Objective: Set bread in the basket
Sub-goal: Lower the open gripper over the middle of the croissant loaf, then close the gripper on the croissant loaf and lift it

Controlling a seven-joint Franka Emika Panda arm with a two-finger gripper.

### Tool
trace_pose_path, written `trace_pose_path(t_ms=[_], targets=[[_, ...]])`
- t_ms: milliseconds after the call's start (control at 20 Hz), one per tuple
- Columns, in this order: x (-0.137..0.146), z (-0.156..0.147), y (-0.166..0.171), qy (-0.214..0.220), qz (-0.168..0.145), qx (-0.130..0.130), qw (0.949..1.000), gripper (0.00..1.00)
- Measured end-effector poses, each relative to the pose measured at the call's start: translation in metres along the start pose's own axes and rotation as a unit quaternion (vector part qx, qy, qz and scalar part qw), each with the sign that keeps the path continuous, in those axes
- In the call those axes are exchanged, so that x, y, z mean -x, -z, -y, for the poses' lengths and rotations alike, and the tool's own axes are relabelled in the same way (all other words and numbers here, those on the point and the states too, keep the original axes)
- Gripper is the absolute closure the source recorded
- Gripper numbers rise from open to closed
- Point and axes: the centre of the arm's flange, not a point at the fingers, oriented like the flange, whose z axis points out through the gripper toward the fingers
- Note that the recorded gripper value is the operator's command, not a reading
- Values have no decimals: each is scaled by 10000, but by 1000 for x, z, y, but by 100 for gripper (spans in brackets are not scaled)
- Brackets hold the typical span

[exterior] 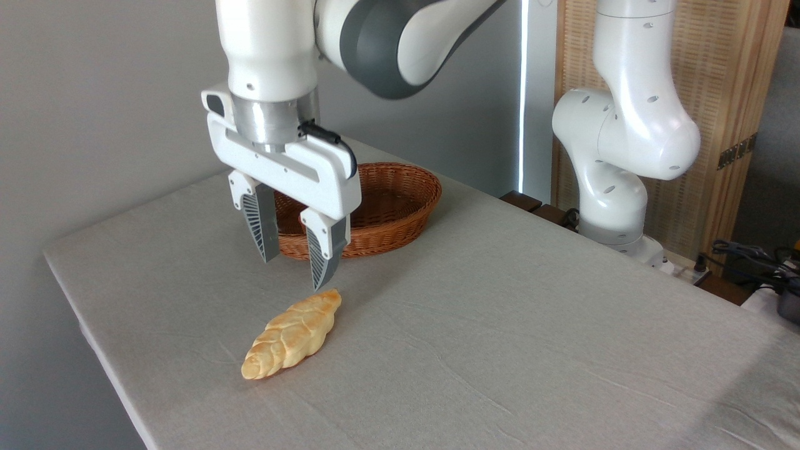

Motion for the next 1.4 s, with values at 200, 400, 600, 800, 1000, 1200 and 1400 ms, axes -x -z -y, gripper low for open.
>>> trace_pose_path(t_ms=[200,400,600,800,1000,1200,1400], targets=[[0,-19,-23,-92,172,34,9998,0],[-1,-28,-38,-135,196,-40,9997,0],[3,-35,-62,-179,244,-214,9993,0],[7,-34,-77,-202,170,-314,9992,0],[11,-36,-90,-217,88,-364,9991,0],[13,-35,-101,-221,-116,-469,9986,0],[15,-33,-108,-291,-286,-644,9971,0]])
